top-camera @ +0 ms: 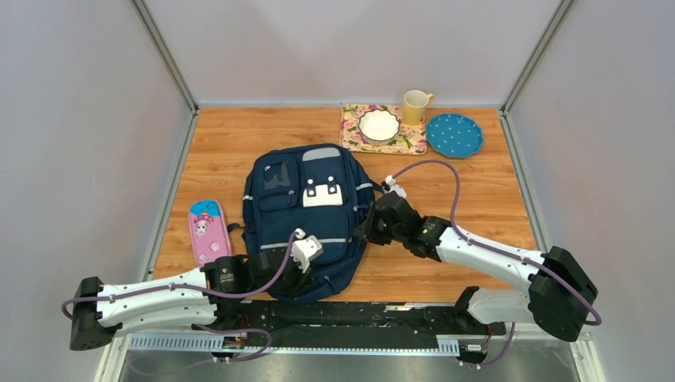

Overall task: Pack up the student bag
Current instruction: Zip the student bag at the center of the board.

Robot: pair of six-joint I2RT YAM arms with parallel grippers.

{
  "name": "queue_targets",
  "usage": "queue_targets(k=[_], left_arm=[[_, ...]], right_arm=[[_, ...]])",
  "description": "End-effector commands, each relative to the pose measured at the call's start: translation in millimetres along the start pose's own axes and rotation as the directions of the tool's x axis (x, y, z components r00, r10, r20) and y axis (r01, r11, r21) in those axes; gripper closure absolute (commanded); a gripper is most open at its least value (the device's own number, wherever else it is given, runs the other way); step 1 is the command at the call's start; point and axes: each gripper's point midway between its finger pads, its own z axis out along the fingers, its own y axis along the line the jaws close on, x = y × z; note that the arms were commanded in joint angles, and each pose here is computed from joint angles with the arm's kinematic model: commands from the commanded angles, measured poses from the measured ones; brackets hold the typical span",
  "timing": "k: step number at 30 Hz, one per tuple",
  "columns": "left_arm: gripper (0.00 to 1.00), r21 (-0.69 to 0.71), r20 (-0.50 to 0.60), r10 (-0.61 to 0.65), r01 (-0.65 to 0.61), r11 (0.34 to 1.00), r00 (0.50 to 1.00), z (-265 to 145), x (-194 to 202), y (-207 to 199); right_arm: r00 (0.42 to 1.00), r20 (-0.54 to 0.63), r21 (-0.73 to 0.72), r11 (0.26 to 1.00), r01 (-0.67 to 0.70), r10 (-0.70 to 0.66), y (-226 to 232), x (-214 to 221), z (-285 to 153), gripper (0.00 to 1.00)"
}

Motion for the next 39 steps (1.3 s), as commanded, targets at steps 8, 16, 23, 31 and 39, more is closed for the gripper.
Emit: queue_targets(k=[8, 16, 23, 31, 39], left_arm=[[1.00, 0.021, 0.049, 0.000, -0.001, 1.000, 0.999, 3.8, -14.2, -5.2], [0.99, 0.030, -0.002, 0.006, -0.006, 1.000, 1.000, 10.0, -2.2, -6.5], [1.00, 0.052, 0.072, 0.001, -0.005, 0.999, 0.997, 5.8, -20.9, -11.9], [1.00, 0.107, 0.168, -0.014, -0.004, 0.994, 0.986, 1.3, -48.6, -24.9], [1.00, 0.119, 0.194, -0.007, -0.016, 0.993, 0.981, -2.5, -67.2, -31.6]], right_arm=[[0.993, 0.096, -0.146, 0.986, 0.085, -0.072, 52.3, -34.8, -34.7, 1.00], [0.975, 0.189, -0.183, 0.972, 0.150, -0.116, 74.6, -61.7, -78.3, 1.00], [0.974, 0.182, 0.050, 0.991, 0.126, -0.133, 15.7, -56.2, -92.1, 0.65], [0.991, -0.020, -0.274, 0.954, 0.124, -0.134, 24.2, 15.5, -120.3, 0.57], [0.955, -0.169, -0.446, 0.883, 0.148, -0.245, 65.2, 82.8, -110.3, 0.56]])
